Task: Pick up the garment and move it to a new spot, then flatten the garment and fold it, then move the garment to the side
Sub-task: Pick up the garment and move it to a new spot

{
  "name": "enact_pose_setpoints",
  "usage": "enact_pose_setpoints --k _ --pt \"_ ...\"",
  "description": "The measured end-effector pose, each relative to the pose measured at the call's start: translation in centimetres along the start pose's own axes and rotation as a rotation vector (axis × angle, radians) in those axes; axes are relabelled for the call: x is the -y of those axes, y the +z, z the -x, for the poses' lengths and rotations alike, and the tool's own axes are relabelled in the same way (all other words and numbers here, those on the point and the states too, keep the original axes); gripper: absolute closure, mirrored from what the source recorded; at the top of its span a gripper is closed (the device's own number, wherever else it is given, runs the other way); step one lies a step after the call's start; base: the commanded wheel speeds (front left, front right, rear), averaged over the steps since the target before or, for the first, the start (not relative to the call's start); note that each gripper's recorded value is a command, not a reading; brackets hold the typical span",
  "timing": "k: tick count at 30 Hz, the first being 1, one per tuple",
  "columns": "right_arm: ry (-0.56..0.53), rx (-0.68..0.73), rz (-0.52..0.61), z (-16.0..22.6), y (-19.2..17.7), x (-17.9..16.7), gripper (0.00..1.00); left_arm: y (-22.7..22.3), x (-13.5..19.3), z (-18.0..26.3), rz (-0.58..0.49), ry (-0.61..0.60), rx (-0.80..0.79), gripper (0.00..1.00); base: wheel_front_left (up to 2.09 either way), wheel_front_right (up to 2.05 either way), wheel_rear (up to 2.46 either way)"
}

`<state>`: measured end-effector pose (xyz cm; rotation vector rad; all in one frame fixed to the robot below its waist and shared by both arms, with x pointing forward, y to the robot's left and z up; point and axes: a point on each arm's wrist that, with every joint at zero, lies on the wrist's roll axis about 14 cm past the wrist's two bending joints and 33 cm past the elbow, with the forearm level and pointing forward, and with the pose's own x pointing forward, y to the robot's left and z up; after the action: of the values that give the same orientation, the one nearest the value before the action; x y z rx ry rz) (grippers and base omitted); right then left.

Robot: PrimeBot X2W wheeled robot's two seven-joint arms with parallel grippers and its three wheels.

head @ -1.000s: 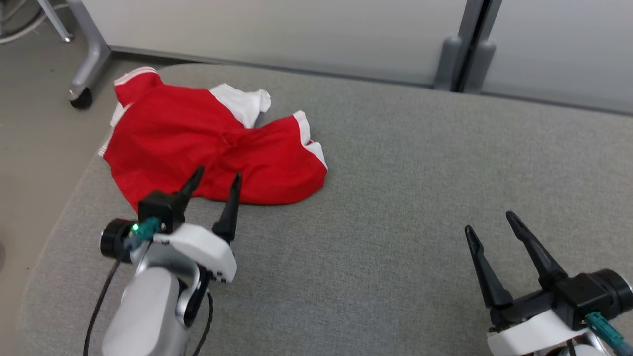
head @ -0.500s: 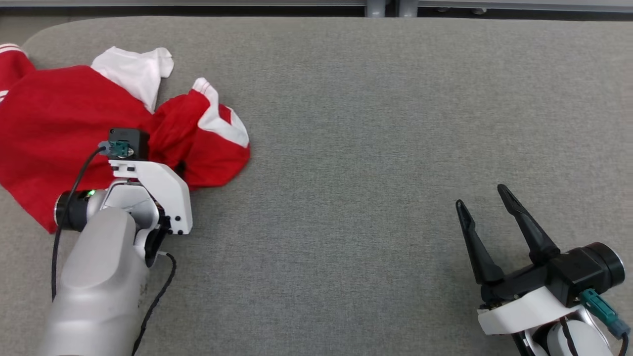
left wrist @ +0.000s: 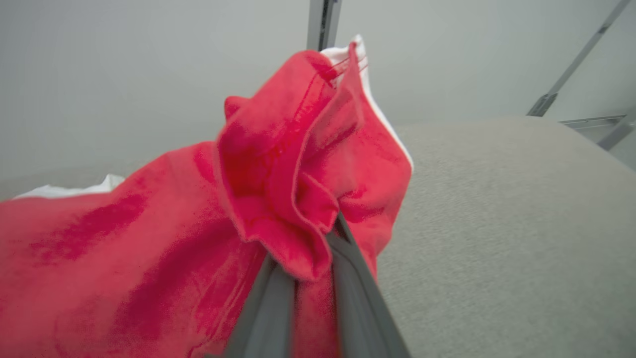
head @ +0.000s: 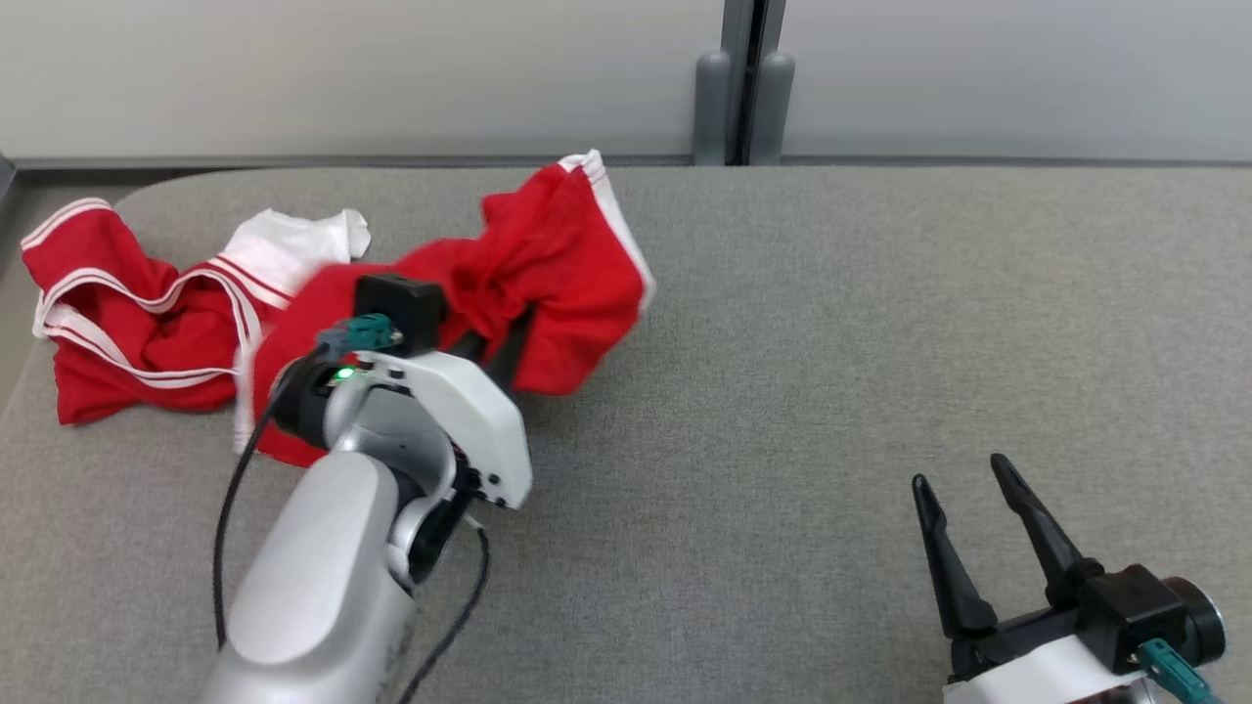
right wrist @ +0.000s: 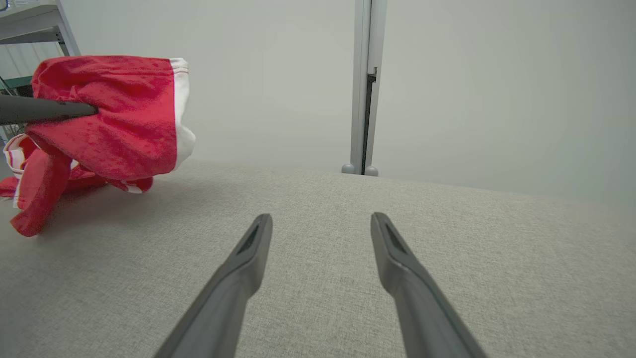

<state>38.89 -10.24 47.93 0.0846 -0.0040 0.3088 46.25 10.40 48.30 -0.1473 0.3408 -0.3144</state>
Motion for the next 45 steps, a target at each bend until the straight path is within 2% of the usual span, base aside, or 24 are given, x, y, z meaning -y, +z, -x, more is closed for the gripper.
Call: enact_pose_setpoints --k 4,8,11,14,17,21,26,29,30,31,32,33,39,45 --pt "-0.009 0.055 0.008 1.1 2.0 -0.4 0.00 4.0 7.6 2.6 -0.009 -0.206 0.115 1.00 0.00 0.00 0.00" --pt "-0.062 0.097 0.020 2.5 3.5 0.9 0.00 6.6 14.2 4.9 0.046 -0.400 0.188 1.00 0.00 0.00 0.00" --pt "-0.128 0.121 0.031 3.7 4.4 2.7 0.00 8.0 19.1 6.3 0.165 -0.550 0.215 1.00 0.00 0.00 0.00" --pt "-0.215 0.127 0.041 5.4 4.7 5.1 0.00 7.8 21.7 6.0 0.299 -0.610 0.181 1.00 0.00 0.00 0.00" --pt "-0.300 0.119 0.039 7.1 4.6 7.2 0.00 5.8 22.4 4.1 0.512 -0.598 0.071 1.00 0.00 0.00 0.00" --pt "-0.398 0.089 0.036 9.4 3.8 9.5 0.00 0.3 21.1 -0.1 0.621 -0.443 -0.077 1.00 0.00 0.00 0.00" --pt "-0.463 0.058 0.008 10.9 2.8 10.7 0.00 -7.5 16.4 -4.2 0.602 -0.181 -0.224 1.00 0.00 0.00 0.00" --pt "-0.478 0.047 0.004 11.2 2.5 10.9 0.00 -10.2 15.4 -4.7 0.604 -0.143 -0.277 1.00 0.00 0.00 0.00" --pt "-0.481 0.046 0.000 11.2 2.4 11.0 0.00 -10.4 15.3 -4.8 0.607 -0.140 -0.282 0.77 0.00 0.00 0.00" --pt "-0.478 0.046 0.000 11.1 2.4 11.0 0.00 -10.4 15.1 -4.9 0.611 -0.140 -0.275 0.61 0.00 0.00 0.00" --pt "-0.473 0.046 0.000 11.0 2.4 10.9 0.00 -10.1 14.9 -5.0 0.616 -0.137 -0.262 0.00 0.00 0.00 0.00" --pt "-0.465 0.047 0.003 10.8 2.4 10.7 0.00 -9.9 14.8 -4.9 0.612 -0.137 -0.247 0.00 0.00 0.00 0.00" --pt "-0.421 0.076 0.049 10.6 3.4 9.6 0.00 -5.8 13.6 -2.9 0.407 -0.152 0.016 0.00 0.00 0.00 0.00" --pt "-0.369 0.120 0.085 10.1 4.8 8.5 0.00 -3.3 6.8 2.6 0.260 0.013 0.215 0.00 0.00 0.00 0.00"
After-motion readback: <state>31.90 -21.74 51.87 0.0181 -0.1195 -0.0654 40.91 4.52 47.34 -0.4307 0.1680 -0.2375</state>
